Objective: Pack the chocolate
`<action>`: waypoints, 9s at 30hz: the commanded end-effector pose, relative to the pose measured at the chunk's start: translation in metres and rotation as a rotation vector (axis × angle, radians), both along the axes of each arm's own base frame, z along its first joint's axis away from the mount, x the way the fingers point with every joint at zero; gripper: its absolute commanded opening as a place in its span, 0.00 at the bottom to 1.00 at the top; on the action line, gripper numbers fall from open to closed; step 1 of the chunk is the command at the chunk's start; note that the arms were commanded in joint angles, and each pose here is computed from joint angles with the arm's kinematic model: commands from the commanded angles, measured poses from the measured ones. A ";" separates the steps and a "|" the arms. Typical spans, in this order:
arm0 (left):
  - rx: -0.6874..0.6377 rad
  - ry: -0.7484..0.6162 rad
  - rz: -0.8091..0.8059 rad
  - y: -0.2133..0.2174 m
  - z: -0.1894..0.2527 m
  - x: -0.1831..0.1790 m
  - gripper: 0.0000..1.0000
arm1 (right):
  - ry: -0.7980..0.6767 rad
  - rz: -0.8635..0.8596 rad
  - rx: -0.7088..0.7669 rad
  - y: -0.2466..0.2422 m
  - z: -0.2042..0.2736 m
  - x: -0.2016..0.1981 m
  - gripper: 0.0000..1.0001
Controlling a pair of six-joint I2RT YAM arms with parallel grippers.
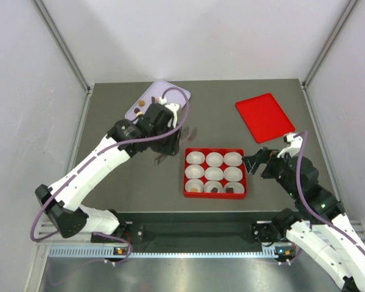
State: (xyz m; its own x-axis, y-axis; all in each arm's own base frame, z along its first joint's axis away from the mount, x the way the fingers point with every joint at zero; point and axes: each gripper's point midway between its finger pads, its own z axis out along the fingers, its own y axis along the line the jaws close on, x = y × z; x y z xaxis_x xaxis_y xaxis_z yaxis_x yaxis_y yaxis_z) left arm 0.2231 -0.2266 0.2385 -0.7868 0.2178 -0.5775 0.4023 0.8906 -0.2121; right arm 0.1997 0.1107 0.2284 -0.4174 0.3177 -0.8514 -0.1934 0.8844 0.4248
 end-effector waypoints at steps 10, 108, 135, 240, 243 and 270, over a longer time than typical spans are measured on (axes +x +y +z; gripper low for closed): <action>0.099 -0.120 0.542 0.129 -0.025 0.160 0.48 | -0.041 0.003 0.011 -0.001 0.016 0.001 1.00; 0.008 0.090 0.291 0.103 -0.064 0.156 0.38 | -0.025 -0.015 -0.055 0.001 0.002 0.018 1.00; -0.043 0.184 -0.235 0.013 -0.047 -0.043 0.35 | -0.002 -0.016 -0.051 0.005 0.001 0.023 1.00; 0.192 -0.153 0.648 0.158 -0.071 0.246 0.50 | -0.036 -0.036 -0.097 -0.005 0.002 0.022 1.00; 0.198 -0.128 0.633 0.159 -0.081 0.246 0.50 | -0.032 -0.038 -0.104 -0.005 -0.002 0.022 1.00; 0.221 -0.071 0.626 0.180 -0.117 0.271 0.50 | -0.028 -0.049 -0.147 -0.007 -0.004 0.030 1.00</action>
